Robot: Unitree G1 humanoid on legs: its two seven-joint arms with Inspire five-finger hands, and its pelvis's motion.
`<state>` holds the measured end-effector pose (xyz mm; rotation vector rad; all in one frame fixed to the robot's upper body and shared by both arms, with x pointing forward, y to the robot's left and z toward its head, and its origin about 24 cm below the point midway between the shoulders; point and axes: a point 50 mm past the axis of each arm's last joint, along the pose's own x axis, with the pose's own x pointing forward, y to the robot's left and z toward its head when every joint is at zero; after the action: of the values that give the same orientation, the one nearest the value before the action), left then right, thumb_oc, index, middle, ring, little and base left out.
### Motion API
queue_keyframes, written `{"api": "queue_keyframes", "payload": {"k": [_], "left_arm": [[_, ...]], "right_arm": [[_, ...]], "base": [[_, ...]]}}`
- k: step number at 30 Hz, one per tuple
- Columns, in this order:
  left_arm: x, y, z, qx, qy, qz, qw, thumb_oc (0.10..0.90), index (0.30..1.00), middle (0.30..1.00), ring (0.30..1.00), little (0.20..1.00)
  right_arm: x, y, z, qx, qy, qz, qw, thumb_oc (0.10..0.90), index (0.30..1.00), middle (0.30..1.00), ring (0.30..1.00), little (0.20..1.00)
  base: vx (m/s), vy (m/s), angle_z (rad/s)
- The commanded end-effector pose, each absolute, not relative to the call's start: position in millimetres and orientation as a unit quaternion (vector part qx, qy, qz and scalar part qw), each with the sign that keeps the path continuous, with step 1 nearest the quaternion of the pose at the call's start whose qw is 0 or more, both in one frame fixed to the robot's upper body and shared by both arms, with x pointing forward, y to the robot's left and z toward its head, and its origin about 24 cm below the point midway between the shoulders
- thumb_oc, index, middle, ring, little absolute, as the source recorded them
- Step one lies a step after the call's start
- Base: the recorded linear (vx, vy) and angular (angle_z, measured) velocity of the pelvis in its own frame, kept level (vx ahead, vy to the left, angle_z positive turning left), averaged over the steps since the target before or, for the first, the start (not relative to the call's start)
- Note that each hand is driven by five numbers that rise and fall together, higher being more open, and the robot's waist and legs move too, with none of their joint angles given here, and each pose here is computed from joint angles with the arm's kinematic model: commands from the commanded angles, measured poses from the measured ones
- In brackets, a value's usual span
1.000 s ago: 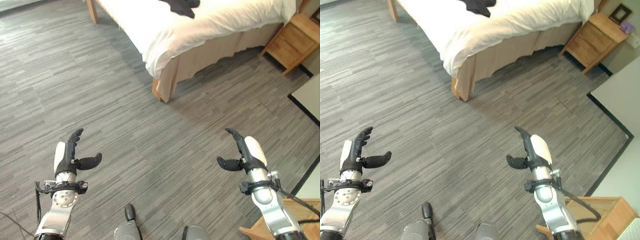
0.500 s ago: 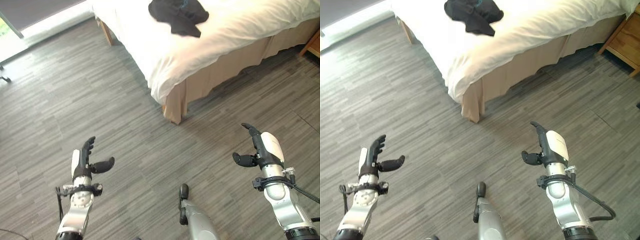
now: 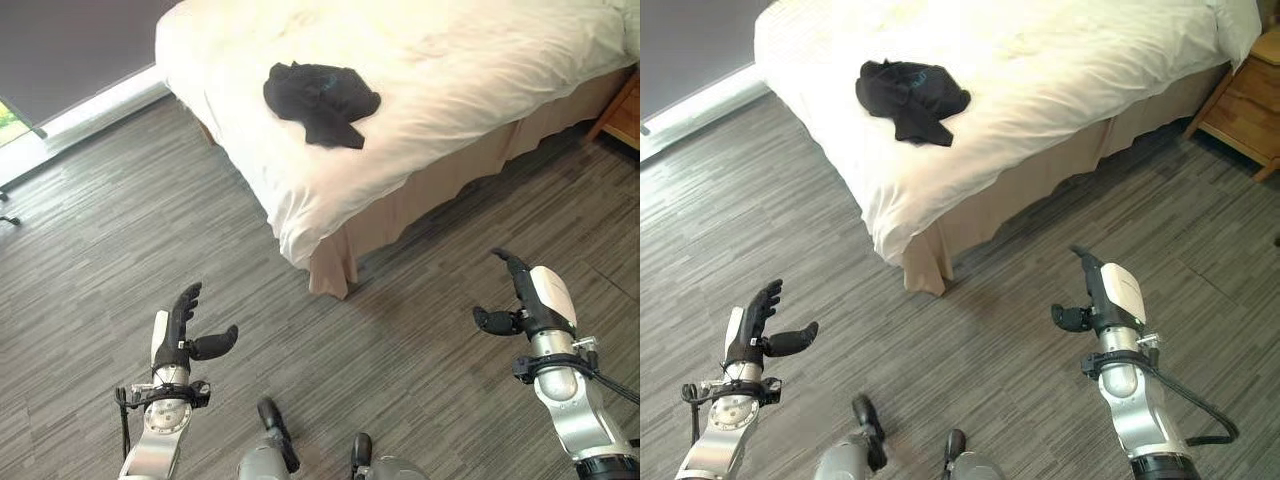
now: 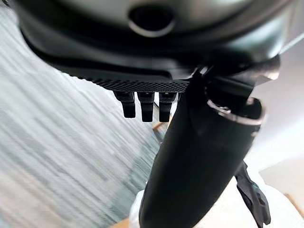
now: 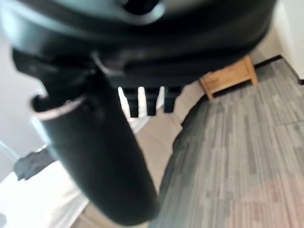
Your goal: Pick up bed clothes into laundry basket.
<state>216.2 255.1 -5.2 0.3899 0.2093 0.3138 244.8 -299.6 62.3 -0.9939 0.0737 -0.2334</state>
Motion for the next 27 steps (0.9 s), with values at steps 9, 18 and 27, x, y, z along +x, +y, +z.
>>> {"api": "queue_keyframes", "payload": {"k": [9,18,27], "left_arm": [[219.5,266.2,30.7,0.191,0.005,0.184,0.964,0.800,0.900,0.900,0.900,0.900],[222.2,265.3,33.2,0.203,0.000,0.169,0.965,0.800,0.900,0.900,0.900,0.900],[230.2,273.2,31.1,0.234,0.019,0.146,0.961,0.800,0.900,0.900,0.900,0.900]], "right_arm": [[240.1,-306.4,135.4,-0.544,-0.116,-0.175,0.812,0.800,0.900,0.900,0.900,0.900],[268.0,-296.6,202.7,-0.588,-0.230,-0.226,0.742,0.800,0.900,0.900,0.900,0.900],[330.0,-286.4,239.0,-0.667,-0.210,-0.220,0.680,0.800,0.900,0.900,0.900,0.900]], "base": [[0.21,0.120,-0.11],[0.15,0.204,0.12],[0.13,0.187,0.31]]}}
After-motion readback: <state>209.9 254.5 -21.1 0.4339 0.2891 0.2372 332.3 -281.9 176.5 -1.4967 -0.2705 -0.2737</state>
